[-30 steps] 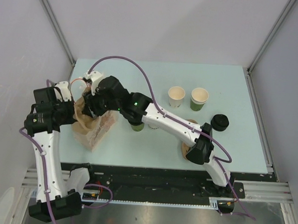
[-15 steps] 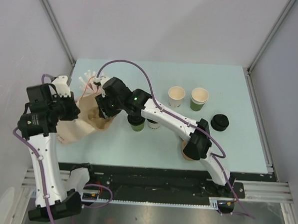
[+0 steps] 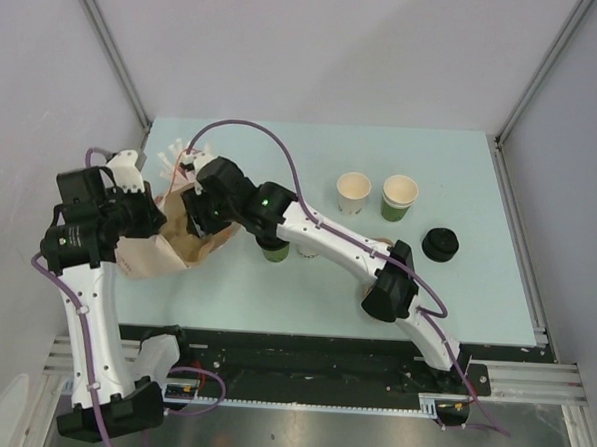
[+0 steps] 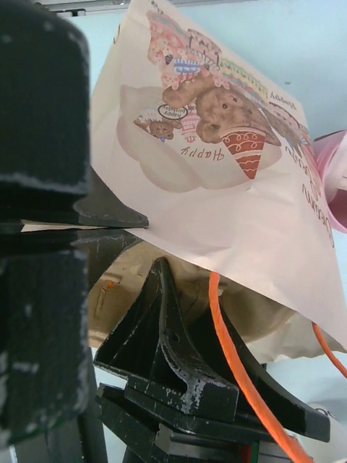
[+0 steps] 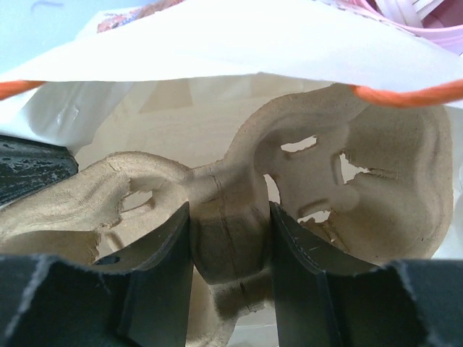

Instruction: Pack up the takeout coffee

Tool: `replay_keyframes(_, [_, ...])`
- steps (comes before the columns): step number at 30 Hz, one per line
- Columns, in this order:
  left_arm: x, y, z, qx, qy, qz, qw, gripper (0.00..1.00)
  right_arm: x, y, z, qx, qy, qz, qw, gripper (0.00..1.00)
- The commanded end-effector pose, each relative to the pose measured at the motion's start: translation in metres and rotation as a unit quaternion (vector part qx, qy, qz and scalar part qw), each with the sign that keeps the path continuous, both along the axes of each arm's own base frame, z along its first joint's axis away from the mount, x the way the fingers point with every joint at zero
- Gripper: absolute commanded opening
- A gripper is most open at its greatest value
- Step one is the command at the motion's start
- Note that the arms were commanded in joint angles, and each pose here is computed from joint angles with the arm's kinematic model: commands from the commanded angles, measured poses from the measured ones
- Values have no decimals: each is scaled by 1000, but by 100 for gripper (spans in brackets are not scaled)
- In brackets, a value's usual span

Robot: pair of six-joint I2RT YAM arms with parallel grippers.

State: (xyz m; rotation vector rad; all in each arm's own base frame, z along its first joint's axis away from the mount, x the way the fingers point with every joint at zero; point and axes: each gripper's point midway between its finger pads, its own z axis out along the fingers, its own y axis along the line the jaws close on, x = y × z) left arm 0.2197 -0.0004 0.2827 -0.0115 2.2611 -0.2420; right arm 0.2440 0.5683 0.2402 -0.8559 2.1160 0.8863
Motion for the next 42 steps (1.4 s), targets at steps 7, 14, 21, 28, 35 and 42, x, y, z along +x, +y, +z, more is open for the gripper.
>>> replay_keyframes(7, [-4, -35, 11, -139, -1, -37, 990, 0, 0, 22, 92, 143, -33, -23, 989, 0])
replay_keyframes(14, [3, -11, 0, -119, 14, 3, 993, 0, 32, -26, 143, 143, -91, -91, 981, 0])
replay_keyframes(21, [-6, -47, 2, -207, 23, -60, 976, 1, 20, -31, 133, 119, -104, -70, 985, 0])
replay_keyframes(28, [-4, -34, -24, -185, 54, -27, 981, 0, 15, -18, 117, 107, -99, -37, 989, 0])
replay_keyframes(35, [4, -6, -10, -91, 17, -1, 996, 0, 23, -11, 109, 115, -90, -24, 989, 0])
replay_keyframes(42, [-1, -6, -28, -107, 42, 18, 993, 0, 25, -13, 139, 152, -104, -29, 982, 9])
